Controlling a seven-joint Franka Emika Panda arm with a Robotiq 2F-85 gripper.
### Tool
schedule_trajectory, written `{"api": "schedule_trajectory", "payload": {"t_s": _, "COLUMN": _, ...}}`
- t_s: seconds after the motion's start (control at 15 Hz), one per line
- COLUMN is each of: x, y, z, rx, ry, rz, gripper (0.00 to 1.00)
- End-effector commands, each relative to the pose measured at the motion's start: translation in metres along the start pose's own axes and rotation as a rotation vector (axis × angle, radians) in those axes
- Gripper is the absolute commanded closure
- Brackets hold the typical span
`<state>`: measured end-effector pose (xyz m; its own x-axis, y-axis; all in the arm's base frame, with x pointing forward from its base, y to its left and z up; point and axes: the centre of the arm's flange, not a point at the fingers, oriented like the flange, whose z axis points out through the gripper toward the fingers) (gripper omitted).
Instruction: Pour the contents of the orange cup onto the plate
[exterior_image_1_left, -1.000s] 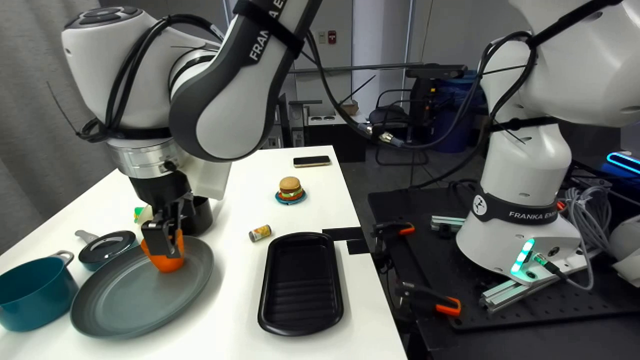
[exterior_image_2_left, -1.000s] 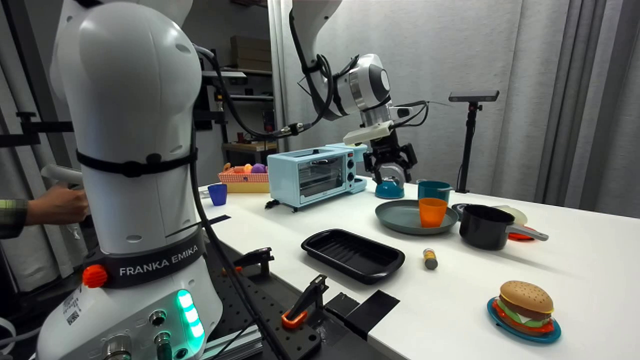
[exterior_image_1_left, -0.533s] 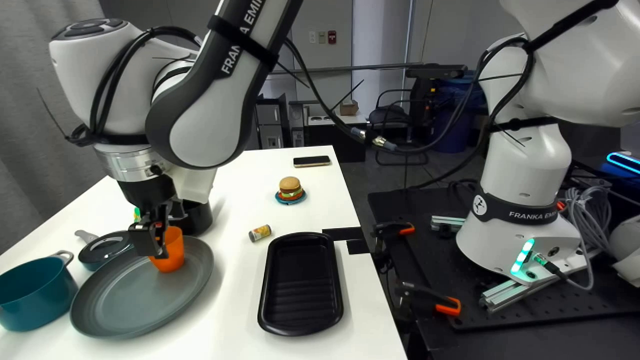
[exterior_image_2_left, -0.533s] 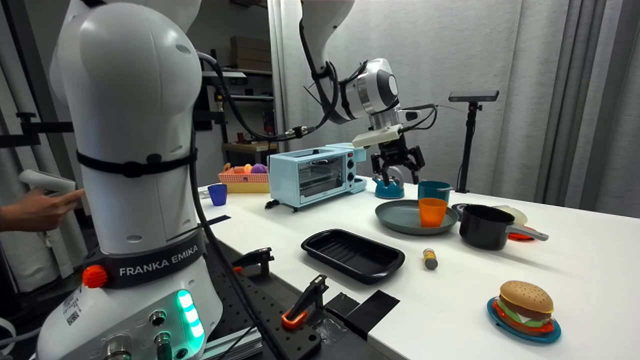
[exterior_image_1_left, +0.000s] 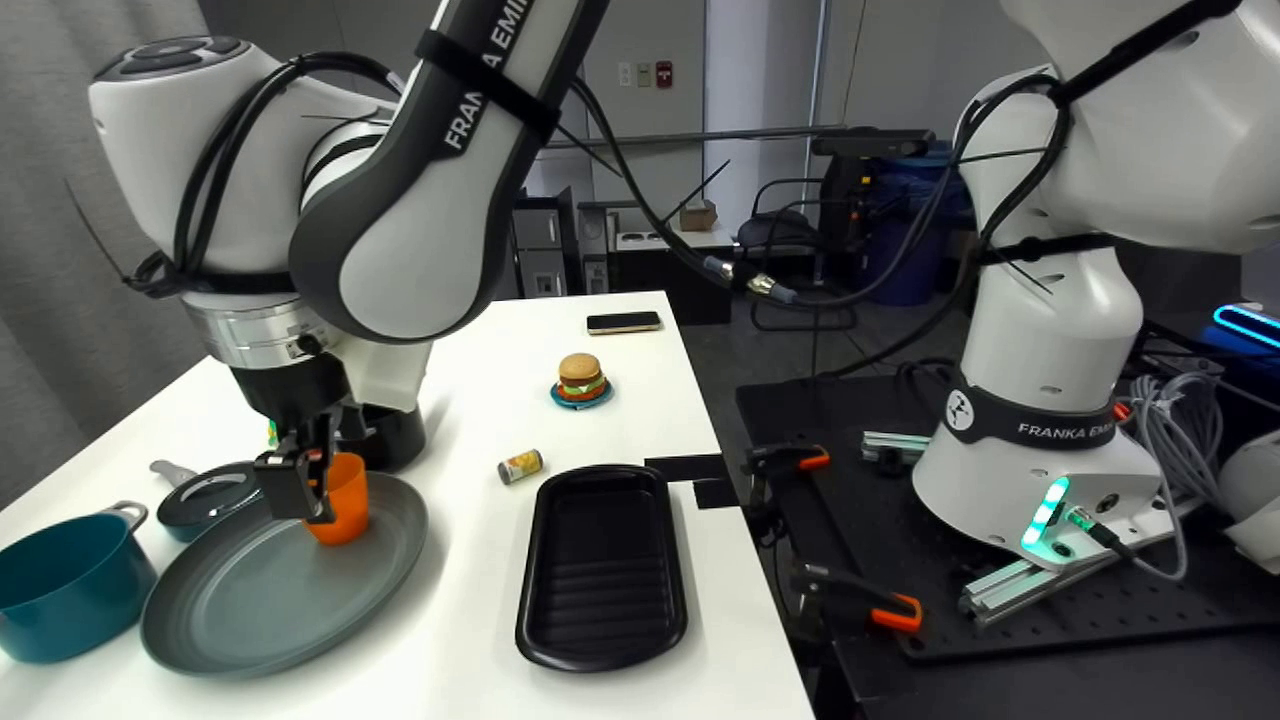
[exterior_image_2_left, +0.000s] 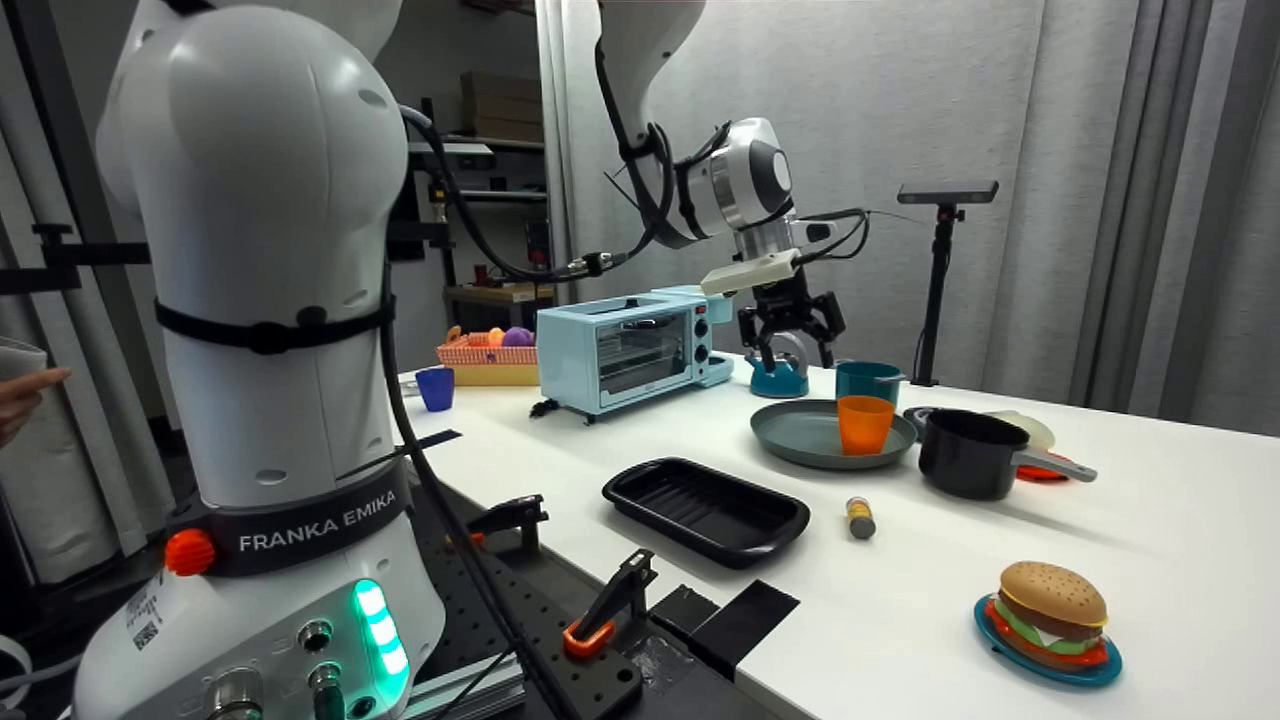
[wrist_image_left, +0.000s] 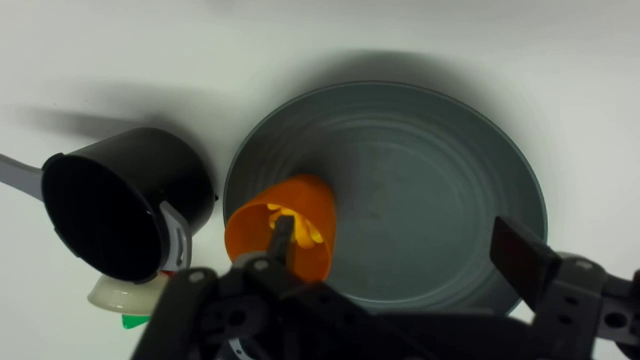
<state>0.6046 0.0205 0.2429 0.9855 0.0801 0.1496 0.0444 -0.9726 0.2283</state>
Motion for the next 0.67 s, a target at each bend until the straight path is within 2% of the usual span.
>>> {"api": "schedule_trajectory", "payload": {"t_s": 0.0, "x": 0.001, "y": -0.001, "z": -0.007, "rx": 0.005, "ry": 0.021, "rz": 0.020, "gripper": 0.00}}
{"api": "schedule_trajectory", "payload": {"t_s": 0.6, "x": 0.014, "y": 0.022, "z": 0.010, "rx": -0.008, "ry": 0.028, "rz": 0.046, "gripper": 0.00}}
